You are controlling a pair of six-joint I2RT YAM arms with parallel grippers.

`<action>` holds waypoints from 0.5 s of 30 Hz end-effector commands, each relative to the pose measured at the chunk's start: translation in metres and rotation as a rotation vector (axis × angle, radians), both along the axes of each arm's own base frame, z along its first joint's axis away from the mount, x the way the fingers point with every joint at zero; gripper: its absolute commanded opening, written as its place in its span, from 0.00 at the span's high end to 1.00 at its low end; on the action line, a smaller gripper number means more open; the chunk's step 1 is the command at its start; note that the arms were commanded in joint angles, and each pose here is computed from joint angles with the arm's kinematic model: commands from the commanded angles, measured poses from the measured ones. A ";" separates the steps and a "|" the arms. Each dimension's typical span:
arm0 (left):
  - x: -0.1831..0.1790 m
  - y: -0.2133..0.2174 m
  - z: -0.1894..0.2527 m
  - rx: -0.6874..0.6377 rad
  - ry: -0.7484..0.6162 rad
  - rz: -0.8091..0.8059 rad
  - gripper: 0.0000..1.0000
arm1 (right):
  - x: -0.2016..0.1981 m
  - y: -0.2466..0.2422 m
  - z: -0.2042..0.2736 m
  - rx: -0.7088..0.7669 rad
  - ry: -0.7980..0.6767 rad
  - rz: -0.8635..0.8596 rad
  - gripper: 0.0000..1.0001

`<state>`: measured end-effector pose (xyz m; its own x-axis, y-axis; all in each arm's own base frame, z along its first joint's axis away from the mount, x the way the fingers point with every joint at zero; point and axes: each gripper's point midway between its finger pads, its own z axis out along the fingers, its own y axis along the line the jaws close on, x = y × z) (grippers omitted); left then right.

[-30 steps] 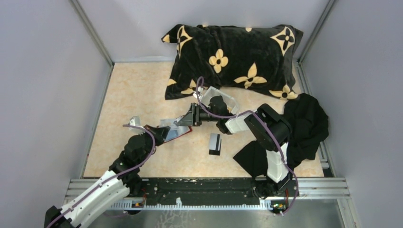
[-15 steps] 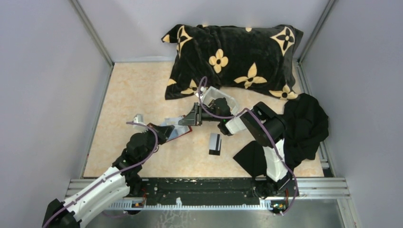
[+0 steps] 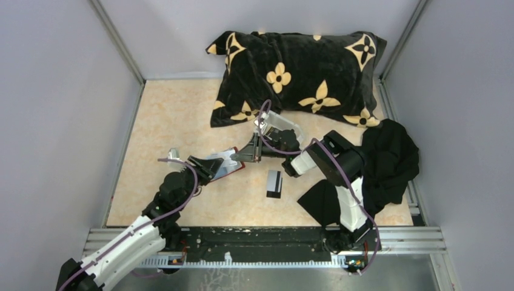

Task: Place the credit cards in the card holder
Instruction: Insert the credit card into the card holder.

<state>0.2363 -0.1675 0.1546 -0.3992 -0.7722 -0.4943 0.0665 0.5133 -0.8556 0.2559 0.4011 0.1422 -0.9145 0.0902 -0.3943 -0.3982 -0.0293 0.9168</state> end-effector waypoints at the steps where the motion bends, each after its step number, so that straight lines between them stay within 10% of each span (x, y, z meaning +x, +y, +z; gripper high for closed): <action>1: 0.000 0.006 0.001 -0.079 -0.013 0.043 0.45 | 0.004 -0.006 0.041 0.071 -0.116 -0.090 1.00; 15: 0.002 -0.006 0.017 -0.199 -0.108 0.000 0.46 | 0.009 -0.015 0.054 0.056 -0.057 -0.386 1.00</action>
